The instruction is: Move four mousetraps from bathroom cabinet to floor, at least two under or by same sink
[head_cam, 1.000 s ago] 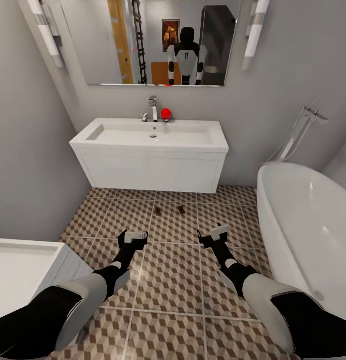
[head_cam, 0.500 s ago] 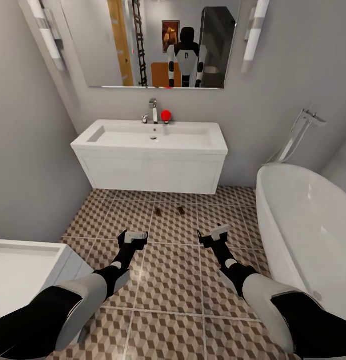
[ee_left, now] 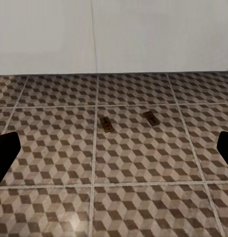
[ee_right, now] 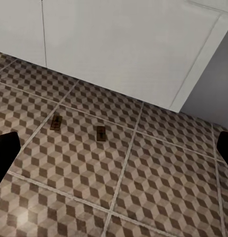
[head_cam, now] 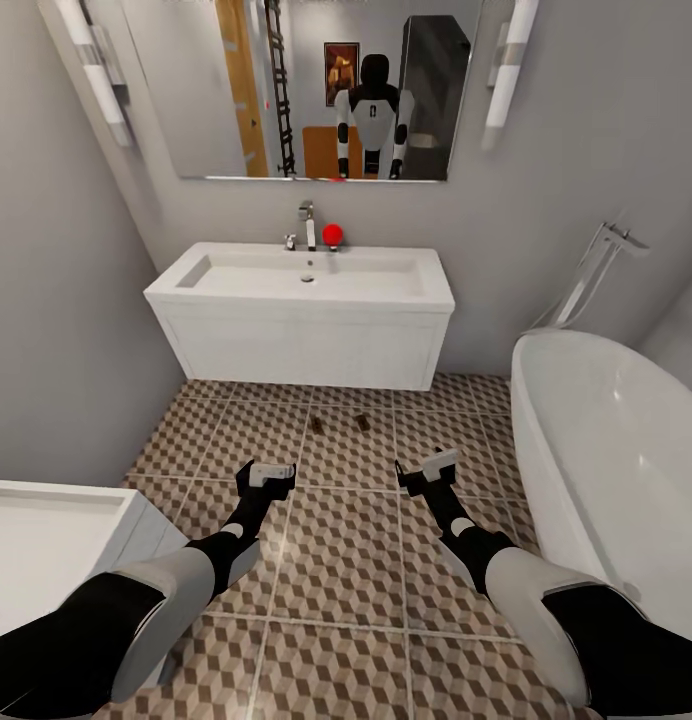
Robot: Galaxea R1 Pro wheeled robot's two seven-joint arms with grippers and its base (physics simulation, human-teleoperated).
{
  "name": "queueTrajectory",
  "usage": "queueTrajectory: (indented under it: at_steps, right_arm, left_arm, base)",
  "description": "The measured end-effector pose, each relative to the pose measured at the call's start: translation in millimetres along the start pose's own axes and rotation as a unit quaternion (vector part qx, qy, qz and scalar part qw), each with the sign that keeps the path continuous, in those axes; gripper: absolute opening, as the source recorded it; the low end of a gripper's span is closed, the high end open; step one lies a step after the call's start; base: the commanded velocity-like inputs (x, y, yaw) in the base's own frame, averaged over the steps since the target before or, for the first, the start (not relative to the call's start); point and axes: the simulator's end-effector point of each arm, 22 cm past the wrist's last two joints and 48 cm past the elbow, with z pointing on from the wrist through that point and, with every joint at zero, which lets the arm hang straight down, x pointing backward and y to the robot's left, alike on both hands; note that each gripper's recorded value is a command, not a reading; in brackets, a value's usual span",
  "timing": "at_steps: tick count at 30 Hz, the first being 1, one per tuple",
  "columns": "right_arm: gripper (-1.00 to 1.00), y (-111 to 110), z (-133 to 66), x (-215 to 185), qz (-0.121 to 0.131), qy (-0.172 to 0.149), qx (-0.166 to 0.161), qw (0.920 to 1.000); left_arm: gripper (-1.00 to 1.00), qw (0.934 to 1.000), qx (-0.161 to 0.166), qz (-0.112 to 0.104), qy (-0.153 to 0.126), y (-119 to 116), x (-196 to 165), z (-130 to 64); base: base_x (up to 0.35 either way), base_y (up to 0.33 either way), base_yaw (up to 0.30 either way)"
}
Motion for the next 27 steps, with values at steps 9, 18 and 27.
queueTrajectory:
  at_steps: [9,18,27]
  right_arm:
    - [1.0,-1.1,-5.5,-7.8,0.0,0.0,0.0,1.0]
    - [1.0,-2.2,-11.1,-14.9,0.0,0.0,0.0,1.0]
    - [1.0,-2.9,-16.6,-21.4,0.0,0.001,0.0,1.0]
  left_arm:
    - [1.0,1.0,0.0,0.0,0.0,-0.1,-7.4,-6.0]
    - [1.0,1.0,0.0,0.0,0.001,-0.3,-13.9,-12.2]
    - [1.0,1.0,0.0,0.0,0.001,-0.6,-19.9,-18.2]
  base:
    - [0.0,0.0,0.0]
    - [0.0,0.0,0.0]
    - [0.0,0.0,0.0]
